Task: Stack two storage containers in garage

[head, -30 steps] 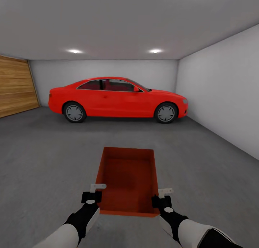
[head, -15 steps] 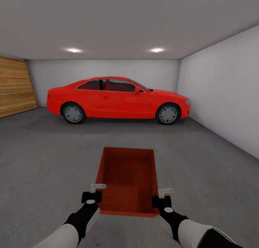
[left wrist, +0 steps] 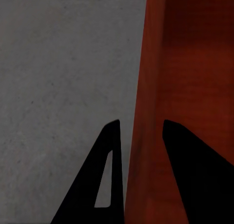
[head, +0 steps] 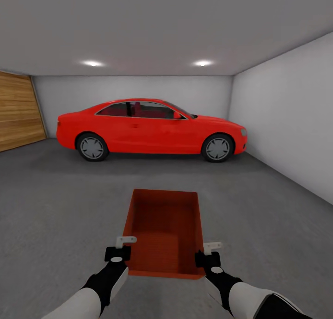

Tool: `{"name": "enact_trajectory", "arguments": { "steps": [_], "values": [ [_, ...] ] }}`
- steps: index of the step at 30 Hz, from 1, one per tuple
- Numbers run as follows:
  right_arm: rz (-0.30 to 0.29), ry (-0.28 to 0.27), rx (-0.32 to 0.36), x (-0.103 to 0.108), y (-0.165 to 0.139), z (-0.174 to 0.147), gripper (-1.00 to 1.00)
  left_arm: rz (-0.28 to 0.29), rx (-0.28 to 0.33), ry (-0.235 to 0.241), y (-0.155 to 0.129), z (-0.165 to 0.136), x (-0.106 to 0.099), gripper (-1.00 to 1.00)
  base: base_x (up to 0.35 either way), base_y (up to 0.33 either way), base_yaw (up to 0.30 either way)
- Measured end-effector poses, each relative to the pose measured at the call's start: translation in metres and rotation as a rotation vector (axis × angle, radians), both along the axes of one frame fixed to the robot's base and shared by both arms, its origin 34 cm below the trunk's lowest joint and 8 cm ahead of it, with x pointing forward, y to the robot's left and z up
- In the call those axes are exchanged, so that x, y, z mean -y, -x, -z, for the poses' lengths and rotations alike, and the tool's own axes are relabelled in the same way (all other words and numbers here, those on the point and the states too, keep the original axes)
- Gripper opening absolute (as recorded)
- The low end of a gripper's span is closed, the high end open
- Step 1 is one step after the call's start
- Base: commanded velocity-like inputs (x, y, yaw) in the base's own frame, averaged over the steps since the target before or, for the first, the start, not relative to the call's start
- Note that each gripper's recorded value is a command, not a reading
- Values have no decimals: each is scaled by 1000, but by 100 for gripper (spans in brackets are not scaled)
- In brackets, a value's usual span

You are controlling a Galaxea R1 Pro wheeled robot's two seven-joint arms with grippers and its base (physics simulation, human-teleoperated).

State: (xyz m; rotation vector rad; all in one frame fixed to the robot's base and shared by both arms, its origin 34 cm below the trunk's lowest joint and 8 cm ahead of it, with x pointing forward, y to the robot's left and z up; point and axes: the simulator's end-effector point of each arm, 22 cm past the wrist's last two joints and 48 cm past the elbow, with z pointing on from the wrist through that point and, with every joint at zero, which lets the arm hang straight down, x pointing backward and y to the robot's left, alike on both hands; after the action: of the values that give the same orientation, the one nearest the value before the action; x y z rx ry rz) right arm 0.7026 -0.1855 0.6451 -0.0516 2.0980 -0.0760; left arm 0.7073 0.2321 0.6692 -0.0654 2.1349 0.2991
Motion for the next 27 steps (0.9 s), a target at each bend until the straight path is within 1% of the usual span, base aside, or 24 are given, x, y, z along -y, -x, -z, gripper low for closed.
{"name": "enact_trajectory", "arguments": {
  "steps": [27],
  "values": [
    [0,-1,0,0,0,0,-100,0,0,0,0,0,0,-100,321,0,0]
  ]
}}
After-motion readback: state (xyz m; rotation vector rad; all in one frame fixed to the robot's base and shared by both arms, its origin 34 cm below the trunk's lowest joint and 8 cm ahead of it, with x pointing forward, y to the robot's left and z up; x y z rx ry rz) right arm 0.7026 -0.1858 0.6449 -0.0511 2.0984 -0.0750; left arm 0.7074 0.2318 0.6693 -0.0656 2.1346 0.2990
